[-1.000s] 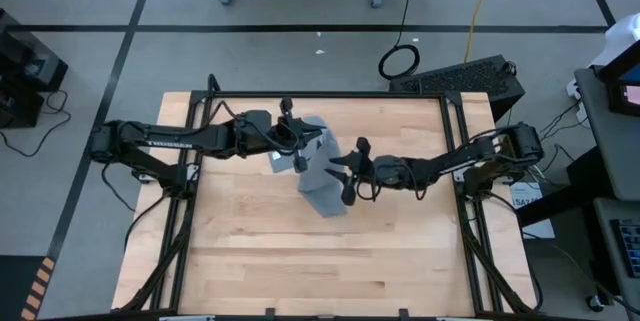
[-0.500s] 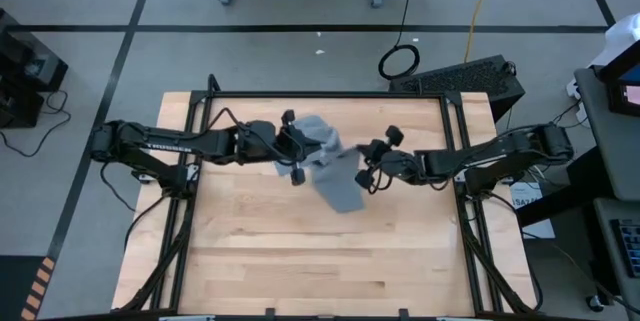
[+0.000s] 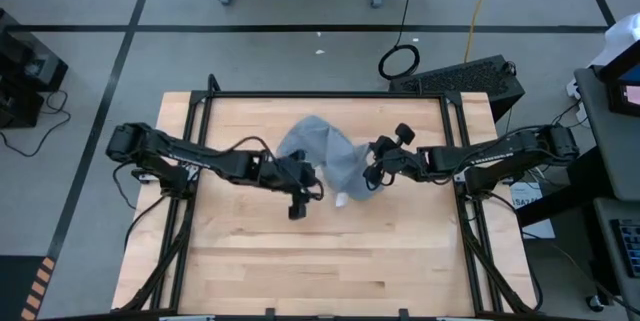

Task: Roll towel
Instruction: Fold the gray towel on the table

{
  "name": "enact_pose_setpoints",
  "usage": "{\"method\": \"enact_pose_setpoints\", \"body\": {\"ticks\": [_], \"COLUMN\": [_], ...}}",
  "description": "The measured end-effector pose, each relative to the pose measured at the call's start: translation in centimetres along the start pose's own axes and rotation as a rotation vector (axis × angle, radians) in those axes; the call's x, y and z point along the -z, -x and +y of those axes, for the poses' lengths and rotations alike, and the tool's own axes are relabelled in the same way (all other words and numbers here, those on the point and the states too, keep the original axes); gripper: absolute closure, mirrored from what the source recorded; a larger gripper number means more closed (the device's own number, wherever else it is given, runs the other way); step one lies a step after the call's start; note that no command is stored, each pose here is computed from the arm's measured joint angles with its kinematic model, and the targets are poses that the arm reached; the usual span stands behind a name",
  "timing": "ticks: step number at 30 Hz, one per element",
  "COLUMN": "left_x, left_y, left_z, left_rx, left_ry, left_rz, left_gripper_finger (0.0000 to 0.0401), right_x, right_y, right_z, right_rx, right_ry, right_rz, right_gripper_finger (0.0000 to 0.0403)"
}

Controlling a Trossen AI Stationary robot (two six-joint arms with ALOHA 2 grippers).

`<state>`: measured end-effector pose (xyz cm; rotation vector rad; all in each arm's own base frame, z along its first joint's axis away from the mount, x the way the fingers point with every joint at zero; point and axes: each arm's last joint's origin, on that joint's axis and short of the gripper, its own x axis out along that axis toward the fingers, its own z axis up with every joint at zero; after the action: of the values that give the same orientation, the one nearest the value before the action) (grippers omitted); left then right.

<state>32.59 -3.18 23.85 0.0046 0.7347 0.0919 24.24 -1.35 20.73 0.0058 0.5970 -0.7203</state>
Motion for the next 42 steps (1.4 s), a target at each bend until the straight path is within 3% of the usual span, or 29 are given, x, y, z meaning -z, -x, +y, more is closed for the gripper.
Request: {"method": "enact_pose_setpoints", "body": {"ticks": [3,5,9,15,23,33,36,40,42], "left_x": [2.1,3.6,6.8,9.5,10.6,11.7,11.7,11.6,11.5], "left_y": [0.0,-0.1,-1.1,-2.4,-3.9,-6.3,-6.4,-6.4,-6.4], "left_z": [0.6,0.8,0.8,1.0,2.2,4.2,4.3,4.7,4.9], "left_rx": [-0.212,-0.257,-0.197,-0.150,-0.162,-0.117,-0.111,-0.138,-0.205], "left_ry": [-0.008,-0.046,-0.169,-0.176,-0.244,-0.201,-0.202,-0.195,-0.185], "left_rz": [0.178,0.260,0.318,0.218,0.212,0.254,0.254,0.245,0.243], "left_gripper_finger": [0.0165,0.0154,0.0159,0.0193,0.0235,0.0245,0.0282,0.0379,0.0387], "right_x": [0.0,0.0,0.0,0.1,0.2,0.3,0.4,0.8,1.3], "right_y": [0.0,0.0,0.0,0.0,0.0,0.0,0.0,0.1,0.2], "right_z": [0.0,0.0,0.0,-0.1,0.1,0.1,0.0,0.0,-0.2], "right_rx": [0.001,0.001,0.000,-0.002,-0.042,-0.048,-0.046,-0.036,-0.019], "right_ry": [-0.001,0.000,0.000,-0.002,-0.012,-0.010,-0.023,-0.025,-0.020], "right_rz": [0.000,0.000,0.000,0.014,0.027,0.042,0.048,0.084,0.126], "right_gripper_finger": [0.0402,0.0402,0.0402,0.0402,0.0402,0.0401,0.0400,0.0394,0.0384]}}
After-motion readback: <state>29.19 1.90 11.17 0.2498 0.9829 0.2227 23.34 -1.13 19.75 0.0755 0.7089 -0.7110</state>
